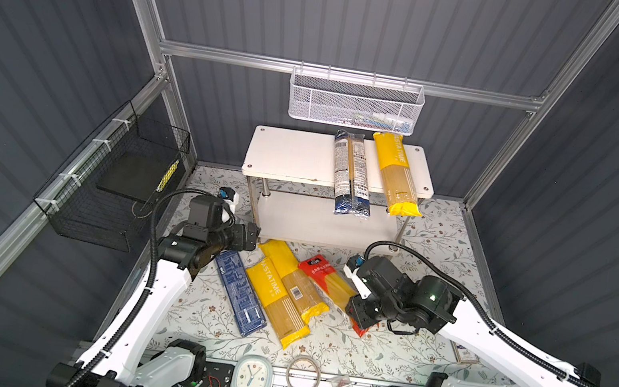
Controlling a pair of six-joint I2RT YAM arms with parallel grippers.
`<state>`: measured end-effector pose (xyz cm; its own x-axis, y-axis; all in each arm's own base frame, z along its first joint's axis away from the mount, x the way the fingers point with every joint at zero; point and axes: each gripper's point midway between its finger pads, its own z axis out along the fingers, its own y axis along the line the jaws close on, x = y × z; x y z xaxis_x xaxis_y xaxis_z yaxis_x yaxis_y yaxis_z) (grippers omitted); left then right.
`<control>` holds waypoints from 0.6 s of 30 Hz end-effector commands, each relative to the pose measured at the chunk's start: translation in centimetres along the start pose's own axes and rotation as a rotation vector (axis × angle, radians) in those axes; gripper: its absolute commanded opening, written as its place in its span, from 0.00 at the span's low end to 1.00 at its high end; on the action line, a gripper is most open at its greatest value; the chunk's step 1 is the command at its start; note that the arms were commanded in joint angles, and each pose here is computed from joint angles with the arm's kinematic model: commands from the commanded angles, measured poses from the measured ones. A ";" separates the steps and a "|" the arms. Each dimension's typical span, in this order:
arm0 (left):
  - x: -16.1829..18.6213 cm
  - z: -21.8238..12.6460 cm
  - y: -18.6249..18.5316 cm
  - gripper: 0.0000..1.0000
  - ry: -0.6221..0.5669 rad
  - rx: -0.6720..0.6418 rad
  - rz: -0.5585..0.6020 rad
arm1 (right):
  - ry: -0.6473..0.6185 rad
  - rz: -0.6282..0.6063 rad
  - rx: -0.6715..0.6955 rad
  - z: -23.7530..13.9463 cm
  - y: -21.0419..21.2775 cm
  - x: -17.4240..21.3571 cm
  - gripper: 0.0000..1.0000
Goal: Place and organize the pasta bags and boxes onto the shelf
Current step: 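Lift the red spaghetti bag upright with the right gripper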
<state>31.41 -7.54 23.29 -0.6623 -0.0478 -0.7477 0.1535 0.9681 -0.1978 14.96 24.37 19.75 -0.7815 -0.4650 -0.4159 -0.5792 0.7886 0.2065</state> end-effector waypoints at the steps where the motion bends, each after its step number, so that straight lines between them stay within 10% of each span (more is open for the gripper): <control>1: -0.5 -0.6 0.2 1.00 -0.004 -0.010 0.012 | -0.114 -0.049 -0.119 -2.8 3.0 -3.0 0.19; 18: 0.4 -0.1 0.3 1.00 0.027 -0.002 0.001 | -0.307 -0.145 -0.256 -11.0 7.7 -9.6 0.16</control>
<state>31.49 -7.28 23.18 -0.6654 -0.0544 -0.7445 0.1459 0.9686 -0.2011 15.24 29.37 30.29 -0.6800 -0.4549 -0.5751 -0.6950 0.6498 0.3078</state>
